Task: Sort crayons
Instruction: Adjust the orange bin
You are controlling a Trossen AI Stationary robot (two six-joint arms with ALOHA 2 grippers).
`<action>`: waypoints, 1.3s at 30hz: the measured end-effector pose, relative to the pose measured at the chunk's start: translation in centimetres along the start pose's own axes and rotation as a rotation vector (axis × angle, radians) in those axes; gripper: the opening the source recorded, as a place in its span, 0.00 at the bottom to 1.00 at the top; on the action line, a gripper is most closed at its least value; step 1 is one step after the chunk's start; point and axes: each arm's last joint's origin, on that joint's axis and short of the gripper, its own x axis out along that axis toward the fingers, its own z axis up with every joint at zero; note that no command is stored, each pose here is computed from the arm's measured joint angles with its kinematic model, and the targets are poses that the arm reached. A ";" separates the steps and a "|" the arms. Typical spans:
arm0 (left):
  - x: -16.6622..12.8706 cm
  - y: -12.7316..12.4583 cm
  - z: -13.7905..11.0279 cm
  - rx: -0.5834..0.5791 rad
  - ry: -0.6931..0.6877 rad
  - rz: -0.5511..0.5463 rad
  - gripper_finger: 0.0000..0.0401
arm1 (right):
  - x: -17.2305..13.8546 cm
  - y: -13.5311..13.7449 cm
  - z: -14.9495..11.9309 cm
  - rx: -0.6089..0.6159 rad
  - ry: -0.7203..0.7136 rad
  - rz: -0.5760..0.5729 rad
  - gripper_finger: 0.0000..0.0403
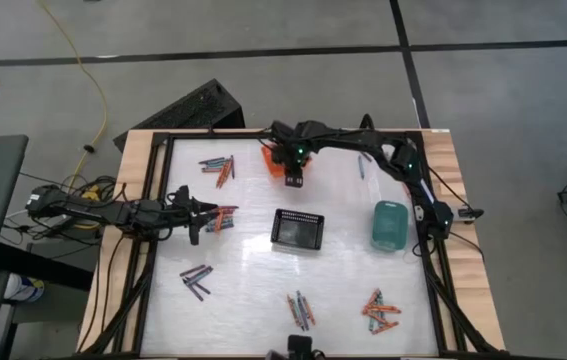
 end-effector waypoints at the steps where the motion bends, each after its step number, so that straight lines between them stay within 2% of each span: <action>1: 0.0 0.0 0.0 0.000 0.000 0.000 0.29 | 0.0 0.0 0.1 0.008 -0.006 -0.007 0.50; 11: 0.0 0.0 0.0 0.000 0.000 0.001 0.29 | -0.2 -0.9 -0.3 0.087 0.002 -0.012 0.33; 16: 0.0 0.0 0.0 0.000 0.000 0.001 0.29 | -0.2 -0.7 -0.3 0.107 0.008 0.002 0.28; 39: 0.0 0.0 0.0 0.000 -0.001 0.001 0.29 | -0.2 -0.8 -0.6 0.303 0.021 0.027 0.26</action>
